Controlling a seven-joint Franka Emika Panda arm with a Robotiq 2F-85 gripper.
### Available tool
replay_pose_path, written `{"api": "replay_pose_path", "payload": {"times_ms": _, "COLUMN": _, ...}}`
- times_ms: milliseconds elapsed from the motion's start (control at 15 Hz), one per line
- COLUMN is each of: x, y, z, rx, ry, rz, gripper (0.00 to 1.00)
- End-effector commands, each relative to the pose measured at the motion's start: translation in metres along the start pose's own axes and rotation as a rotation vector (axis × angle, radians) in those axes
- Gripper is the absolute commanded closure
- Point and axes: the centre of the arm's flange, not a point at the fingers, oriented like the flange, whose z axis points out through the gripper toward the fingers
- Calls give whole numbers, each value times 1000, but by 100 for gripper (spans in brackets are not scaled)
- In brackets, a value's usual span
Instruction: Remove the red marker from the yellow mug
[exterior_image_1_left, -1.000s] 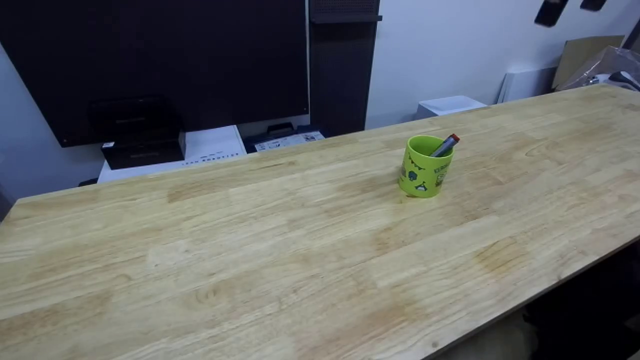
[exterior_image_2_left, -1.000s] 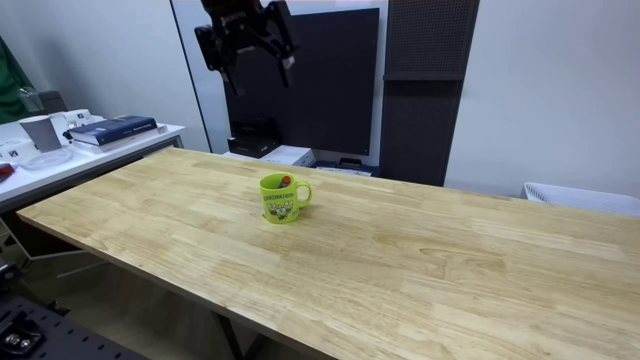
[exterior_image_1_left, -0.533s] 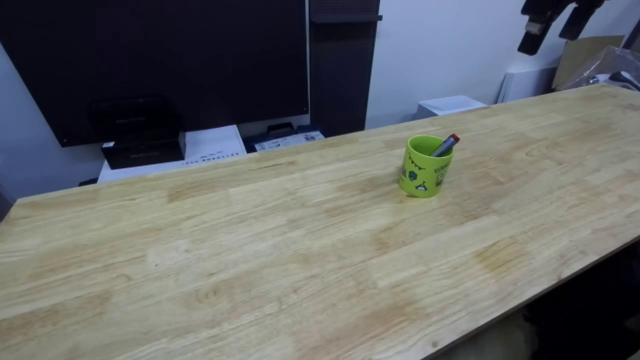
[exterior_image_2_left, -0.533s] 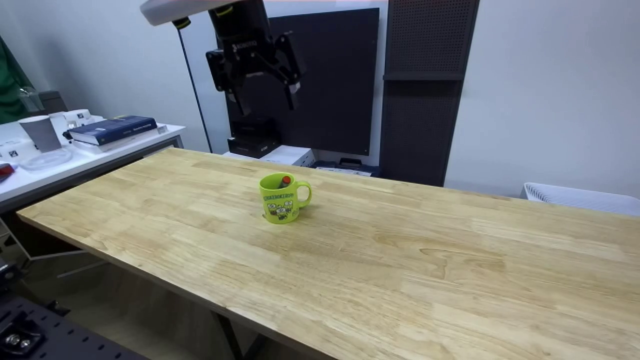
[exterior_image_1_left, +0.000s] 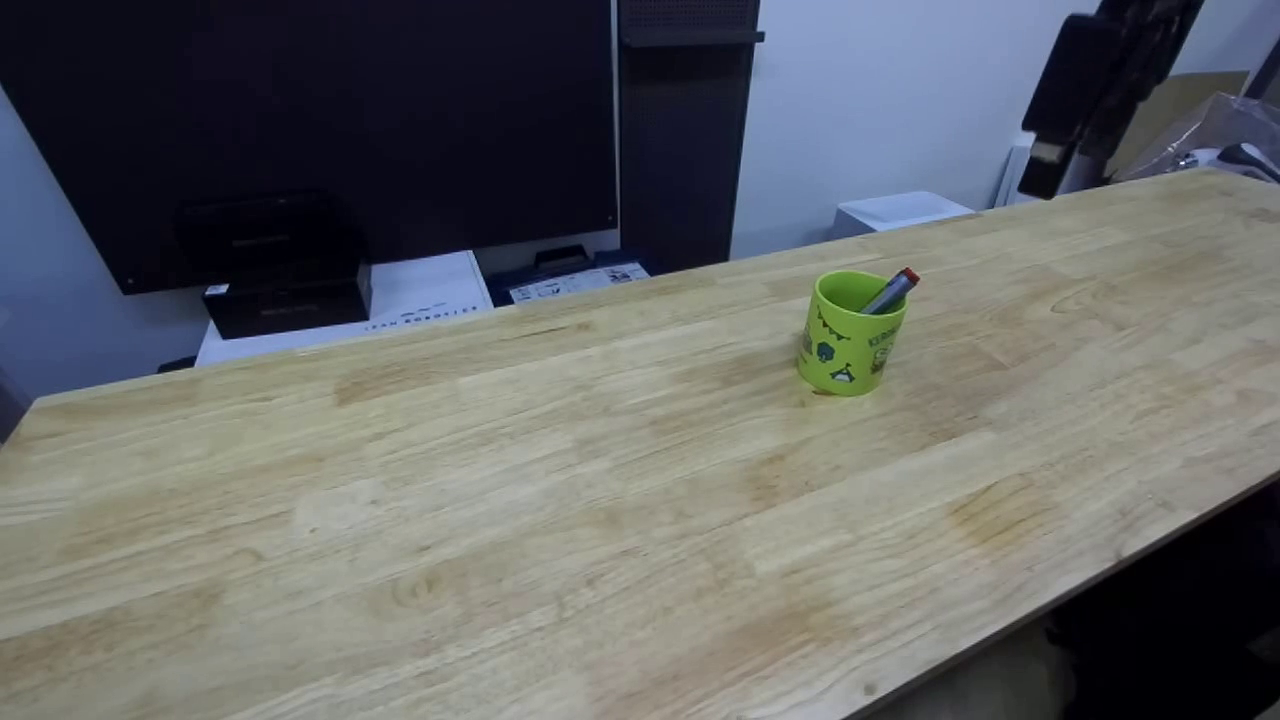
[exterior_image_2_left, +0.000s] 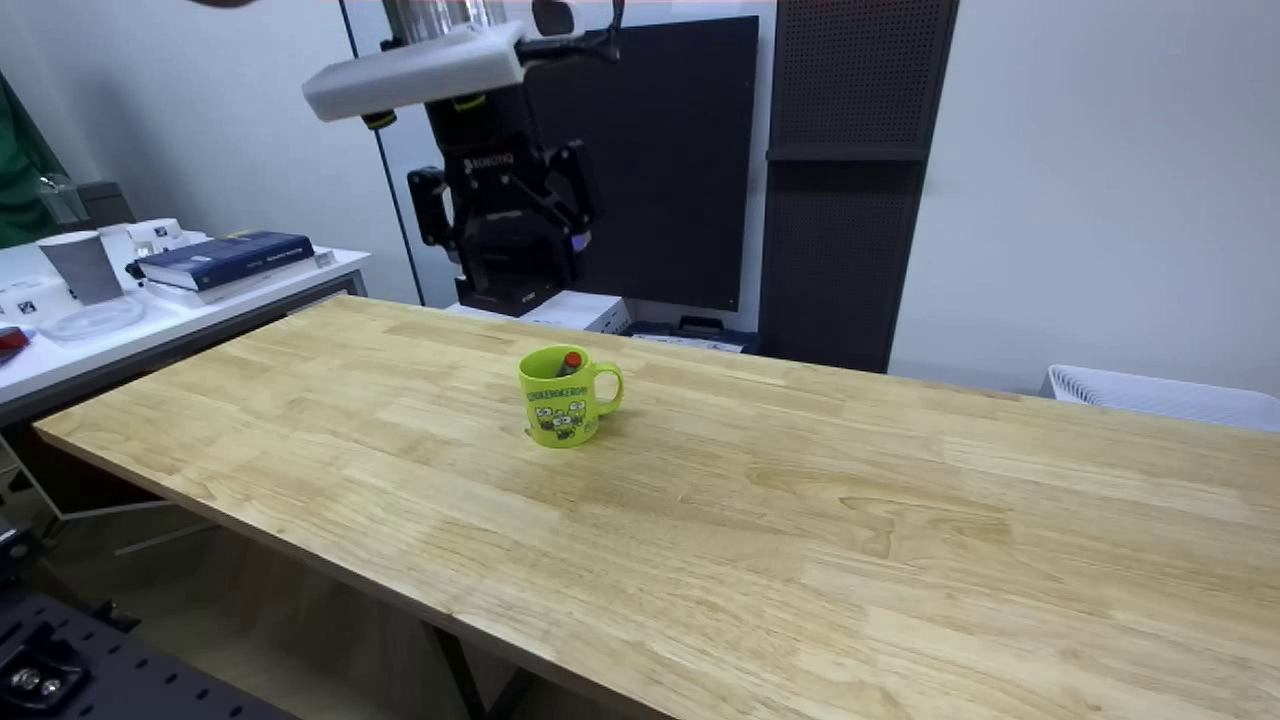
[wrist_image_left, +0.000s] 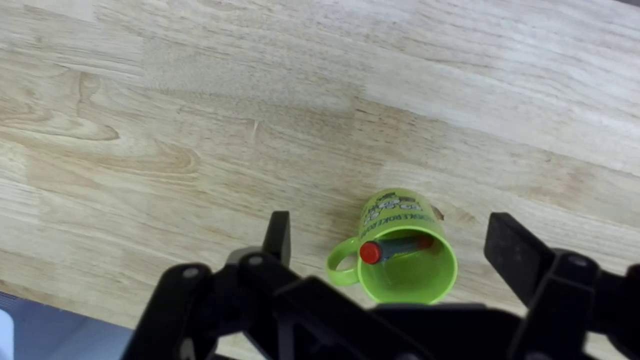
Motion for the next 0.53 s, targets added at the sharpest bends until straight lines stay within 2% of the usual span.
{"api": "replay_pose_path", "payload": {"times_ms": 0, "x": 25, "y": 4, "z": 42, "rx": 4, "ry": -42, "rz": -80, "gripper": 0}}
{"api": "replay_pose_path", "payload": {"times_ms": 267, "x": 48, "y": -1, "z": 73, "rx": 20, "ry": -31, "rz": -136, "gripper": 0}}
{"api": "replay_pose_path", "payload": {"times_ms": 467, "x": 74, "y": -9, "z": 91, "rx": 2, "ry": 22, "rz": -113, "gripper": 0}}
